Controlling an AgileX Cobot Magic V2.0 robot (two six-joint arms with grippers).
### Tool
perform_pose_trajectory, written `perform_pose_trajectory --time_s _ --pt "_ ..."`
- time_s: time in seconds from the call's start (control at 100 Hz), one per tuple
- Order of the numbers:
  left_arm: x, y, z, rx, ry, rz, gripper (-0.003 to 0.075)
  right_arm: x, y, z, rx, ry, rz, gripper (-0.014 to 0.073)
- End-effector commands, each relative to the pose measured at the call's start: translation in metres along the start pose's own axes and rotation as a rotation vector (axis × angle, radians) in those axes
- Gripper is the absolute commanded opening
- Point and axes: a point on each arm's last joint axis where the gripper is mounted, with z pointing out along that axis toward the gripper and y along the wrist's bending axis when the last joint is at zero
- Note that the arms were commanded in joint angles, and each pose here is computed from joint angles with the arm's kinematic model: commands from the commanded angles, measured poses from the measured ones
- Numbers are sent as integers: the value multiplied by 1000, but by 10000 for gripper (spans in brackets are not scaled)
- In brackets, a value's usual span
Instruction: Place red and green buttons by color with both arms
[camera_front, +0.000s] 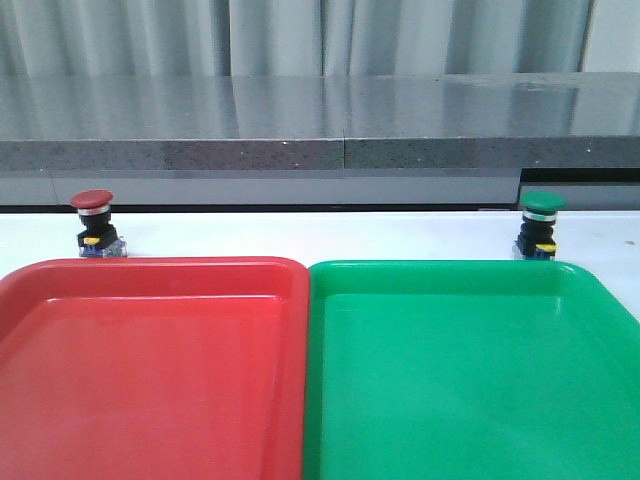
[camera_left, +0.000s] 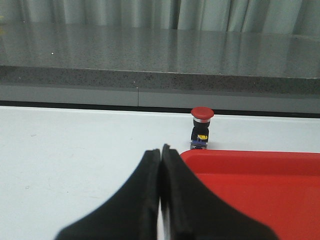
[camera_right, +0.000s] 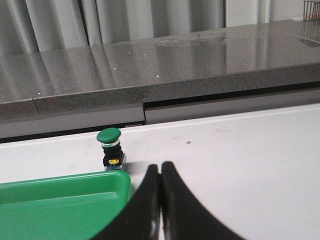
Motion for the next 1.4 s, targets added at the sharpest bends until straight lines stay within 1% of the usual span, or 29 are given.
perform_pose_trajectory --time_s 0.0,0.31,0.45,0.62,0.73,0.81,0.96,1.16,1.23,1.31,1.39 --pt "-7 0 -2 5 -107 -10 -20 -14 2 -3 -19 -117 -2 -63" --pt "-8 0 -2 5 -118 -10 -20 -14 2 -3 -19 -117 -2 -63" --pt "-12 0 -3 8 -170 -10 -20 -14 2 -3 -19 -117 -2 -63" --pt "-15 -1 -4 7 -185 10 -21 -14 2 -3 -19 -117 -2 -63" --pt "-23 -2 -6 11 -209 6 -21 -14 2 -3 -19 -117 -2 -63" --pt "-36 -3 -9 16 -237 -2 -21 -14 2 -3 -19 -117 -2 -63" --pt "-60 -7 -12 17 -191 1 -21 -14 2 -3 -19 -117 -2 -63" --pt "-96 -12 -7 18 -182 1 -20 -14 2 -3 -19 -117 -2 -63" --pt "-105 -13 -1 14 -135 1 -20 -14 2 -3 -19 -117 -2 -63" --pt "-112 -14 10 2 -41 19 -20 -14 2 -3 -19 -117 -2 -63" --pt "-119 -14 24 -7 10 33 -19 -14 2 -3 -19 -117 -2 -63"
